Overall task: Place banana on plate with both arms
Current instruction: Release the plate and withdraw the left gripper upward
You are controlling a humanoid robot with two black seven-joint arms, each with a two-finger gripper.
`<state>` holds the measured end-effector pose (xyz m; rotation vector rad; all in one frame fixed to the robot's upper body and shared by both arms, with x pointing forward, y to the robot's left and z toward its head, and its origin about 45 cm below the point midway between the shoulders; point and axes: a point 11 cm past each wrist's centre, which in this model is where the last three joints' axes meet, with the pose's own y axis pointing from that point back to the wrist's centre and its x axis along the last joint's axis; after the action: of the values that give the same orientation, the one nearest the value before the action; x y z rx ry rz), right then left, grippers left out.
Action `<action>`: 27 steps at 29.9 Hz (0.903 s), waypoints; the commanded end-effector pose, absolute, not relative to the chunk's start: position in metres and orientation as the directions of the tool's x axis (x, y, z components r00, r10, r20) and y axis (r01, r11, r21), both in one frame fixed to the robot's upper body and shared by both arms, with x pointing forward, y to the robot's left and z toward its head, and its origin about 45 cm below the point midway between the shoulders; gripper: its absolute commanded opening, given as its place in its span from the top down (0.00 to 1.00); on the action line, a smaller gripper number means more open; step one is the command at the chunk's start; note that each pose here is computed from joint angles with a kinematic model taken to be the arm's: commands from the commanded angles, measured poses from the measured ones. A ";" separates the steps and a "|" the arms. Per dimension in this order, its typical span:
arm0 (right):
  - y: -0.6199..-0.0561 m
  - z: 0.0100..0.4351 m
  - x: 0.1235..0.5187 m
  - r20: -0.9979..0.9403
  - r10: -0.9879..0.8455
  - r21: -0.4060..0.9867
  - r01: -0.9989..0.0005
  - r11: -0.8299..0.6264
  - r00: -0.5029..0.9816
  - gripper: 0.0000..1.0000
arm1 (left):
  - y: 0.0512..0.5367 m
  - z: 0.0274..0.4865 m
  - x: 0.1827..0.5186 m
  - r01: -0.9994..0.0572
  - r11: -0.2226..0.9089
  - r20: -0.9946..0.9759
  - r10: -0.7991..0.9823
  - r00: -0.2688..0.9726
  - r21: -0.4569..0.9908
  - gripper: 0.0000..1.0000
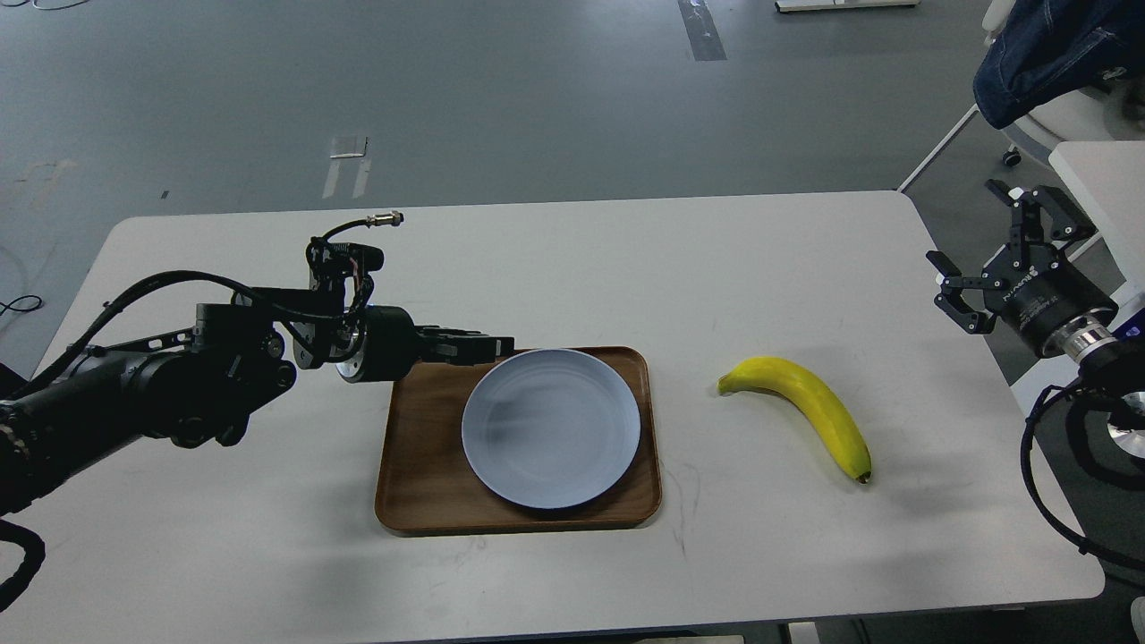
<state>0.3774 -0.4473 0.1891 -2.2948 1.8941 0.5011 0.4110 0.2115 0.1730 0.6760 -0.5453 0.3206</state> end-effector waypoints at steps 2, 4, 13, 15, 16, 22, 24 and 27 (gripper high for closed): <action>-0.447 0.189 0.378 -0.330 -0.930 0.113 -0.972 -0.208 0.160 0.00 | 0.238 0.225 0.440 -0.650 0.730 0.343 0.567 0.749 0.213 0.02; -0.446 0.189 0.378 -0.331 -0.930 0.113 -0.971 -0.209 0.161 0.00 | 0.263 0.236 0.446 -0.739 0.663 0.189 0.715 0.673 0.121 0.02; -0.442 0.185 0.376 -0.318 -0.931 0.127 -0.965 -0.229 0.179 0.00 | 0.332 0.204 0.429 -0.898 0.436 -0.150 0.893 0.423 0.063 0.02; -0.440 0.184 0.375 -0.287 -0.936 0.141 -0.958 -0.251 0.203 0.00 | 0.345 0.197 0.425 -0.919 0.391 -0.188 0.908 0.375 0.056 0.02; -0.439 0.184 0.375 -0.271 -0.938 0.147 -0.954 -0.263 0.217 0.00 | 0.349 0.197 0.425 -0.924 0.380 -0.200 0.910 0.364 0.049 0.02; -0.422 0.184 0.370 -0.024 -0.900 0.263 -0.866 -0.425 0.435 0.00 | 0.384 0.196 0.430 -0.963 0.269 -0.300 0.918 0.258 -0.007 0.02; -0.424 0.195 0.368 0.084 -0.857 0.305 -0.832 -0.463 0.508 0.00 | 0.391 0.194 0.430 -0.969 0.248 -0.289 0.927 0.237 0.000 0.02; -0.412 0.223 0.378 0.252 -0.740 0.345 -0.773 -0.533 0.623 0.00 | 0.392 0.195 0.430 -0.969 0.247 -0.288 0.928 0.236 0.000 0.02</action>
<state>0.3713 -0.4213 0.1992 -2.9918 1.7138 0.1227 0.4301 0.3893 0.1950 -0.1952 0.2504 1.3035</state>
